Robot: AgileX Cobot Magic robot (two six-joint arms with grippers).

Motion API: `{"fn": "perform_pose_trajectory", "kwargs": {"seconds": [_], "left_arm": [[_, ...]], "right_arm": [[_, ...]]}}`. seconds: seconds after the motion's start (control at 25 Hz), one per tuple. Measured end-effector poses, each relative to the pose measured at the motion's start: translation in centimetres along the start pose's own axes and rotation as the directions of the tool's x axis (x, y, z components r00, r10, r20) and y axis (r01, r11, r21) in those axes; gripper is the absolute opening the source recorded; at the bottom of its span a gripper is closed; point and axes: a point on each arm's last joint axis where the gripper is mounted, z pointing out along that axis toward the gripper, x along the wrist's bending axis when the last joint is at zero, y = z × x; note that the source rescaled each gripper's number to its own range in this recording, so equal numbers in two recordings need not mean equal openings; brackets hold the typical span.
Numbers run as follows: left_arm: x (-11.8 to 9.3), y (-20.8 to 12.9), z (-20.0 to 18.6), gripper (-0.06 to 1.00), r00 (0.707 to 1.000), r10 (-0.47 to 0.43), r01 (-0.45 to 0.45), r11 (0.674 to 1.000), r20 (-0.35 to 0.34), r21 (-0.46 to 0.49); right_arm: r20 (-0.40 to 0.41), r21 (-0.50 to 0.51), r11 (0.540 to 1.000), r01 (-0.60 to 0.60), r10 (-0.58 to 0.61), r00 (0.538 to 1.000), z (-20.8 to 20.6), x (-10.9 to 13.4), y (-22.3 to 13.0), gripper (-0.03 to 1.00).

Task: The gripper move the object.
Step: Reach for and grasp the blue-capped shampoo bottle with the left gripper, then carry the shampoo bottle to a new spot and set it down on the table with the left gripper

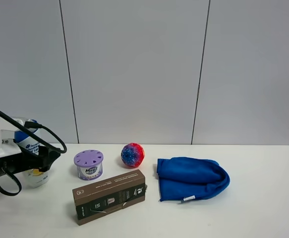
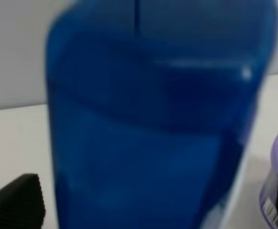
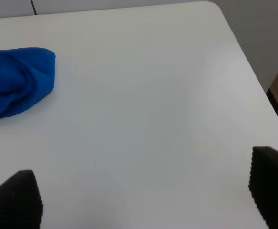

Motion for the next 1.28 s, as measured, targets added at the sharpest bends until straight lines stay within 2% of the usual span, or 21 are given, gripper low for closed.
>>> {"fn": "perform_pose_trajectory", "kwargs": {"seconds": [0.24,0.44,0.56,0.68,0.92,0.96,1.28], "left_arm": [[0.1,0.0,0.1,1.0,1.0,-0.001,0.001,1.0,-0.004,-0.003],[0.5,-1.0,0.2,0.98,1.0,-0.004,0.004,1.0,-0.005,0.03],[0.3,-1.4,0.2,0.76,1.0,0.001,-0.002,0.999,0.016,0.043],[0.2,-1.4,0.2,0.47,1.0,0.004,-0.005,0.999,0.026,0.046],[0.2,-1.4,0.2,0.04,1.0,0.002,-0.003,0.999,0.026,0.046],[0.2,-1.4,0.2,0.0,1.0,0.001,-0.002,0.999,0.026,0.046],[0.2,-1.4,0.2,0.0,1.0,0.0,-0.001,0.999,0.03,0.046]], "right_arm": [[0.0,0.0,1.0,0.0,0.0,1.0,0.0,0.0,0.0,1.0],[0.0,0.0,1.0,0.0,0.0,1.0,0.0,0.0,0.0,1.0],[0.0,0.0,1.0,0.0,0.0,1.0,0.0,0.0,0.0,1.0],[0.0,0.0,1.0,0.0,0.0,1.0,0.0,0.0,0.0,1.0],[0.0,0.0,1.0,0.0,0.0,1.0,0.0,0.0,0.0,1.0],[0.0,0.0,1.0,0.0,0.0,1.0,0.0,0.0,0.0,1.0],[0.0,0.0,1.0,0.0,0.0,1.0,0.0,0.0,0.0,1.0]]}}
